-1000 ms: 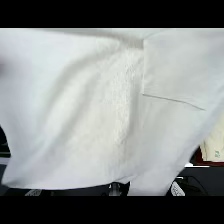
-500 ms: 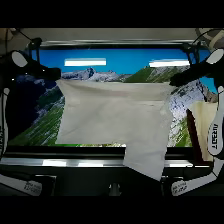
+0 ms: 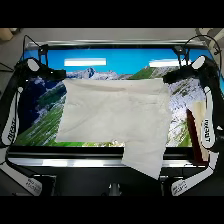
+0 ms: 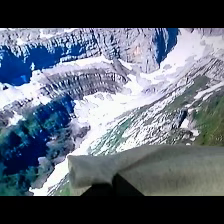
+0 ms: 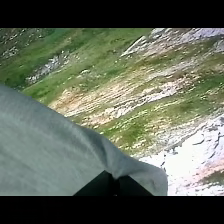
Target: Fold the shirts.
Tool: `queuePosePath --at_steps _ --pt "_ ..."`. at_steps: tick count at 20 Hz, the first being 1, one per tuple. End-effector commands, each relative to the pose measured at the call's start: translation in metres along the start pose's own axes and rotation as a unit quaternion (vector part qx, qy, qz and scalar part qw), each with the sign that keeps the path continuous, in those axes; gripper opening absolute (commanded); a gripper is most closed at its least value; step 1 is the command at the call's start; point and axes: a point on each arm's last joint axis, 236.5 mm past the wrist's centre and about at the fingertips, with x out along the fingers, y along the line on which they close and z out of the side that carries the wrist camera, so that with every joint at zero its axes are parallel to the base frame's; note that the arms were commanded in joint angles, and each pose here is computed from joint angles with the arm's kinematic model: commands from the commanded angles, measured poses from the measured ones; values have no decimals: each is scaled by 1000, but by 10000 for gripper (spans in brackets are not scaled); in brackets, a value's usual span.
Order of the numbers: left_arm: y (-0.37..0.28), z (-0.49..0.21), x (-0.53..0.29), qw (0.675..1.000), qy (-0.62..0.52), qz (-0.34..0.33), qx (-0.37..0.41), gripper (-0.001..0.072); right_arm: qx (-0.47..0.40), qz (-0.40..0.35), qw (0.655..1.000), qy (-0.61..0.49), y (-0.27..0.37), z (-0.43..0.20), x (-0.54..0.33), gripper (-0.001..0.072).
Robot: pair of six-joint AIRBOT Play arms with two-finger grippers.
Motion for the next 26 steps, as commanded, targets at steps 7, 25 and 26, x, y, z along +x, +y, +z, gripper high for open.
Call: queuePosePath --at_steps 7,25,26 --pt "12 -191 -14 934 355 -26 12 29 -4 136 938 317 81 -178 -21 16" --pt "46 -296 -97 923 370 -3 -105 524 85 125 936 318 85 -245 -103 486" --pt "44 -321 -98 919 380 -7 -105 524 86 125 936 317 90 -250 -104 486"
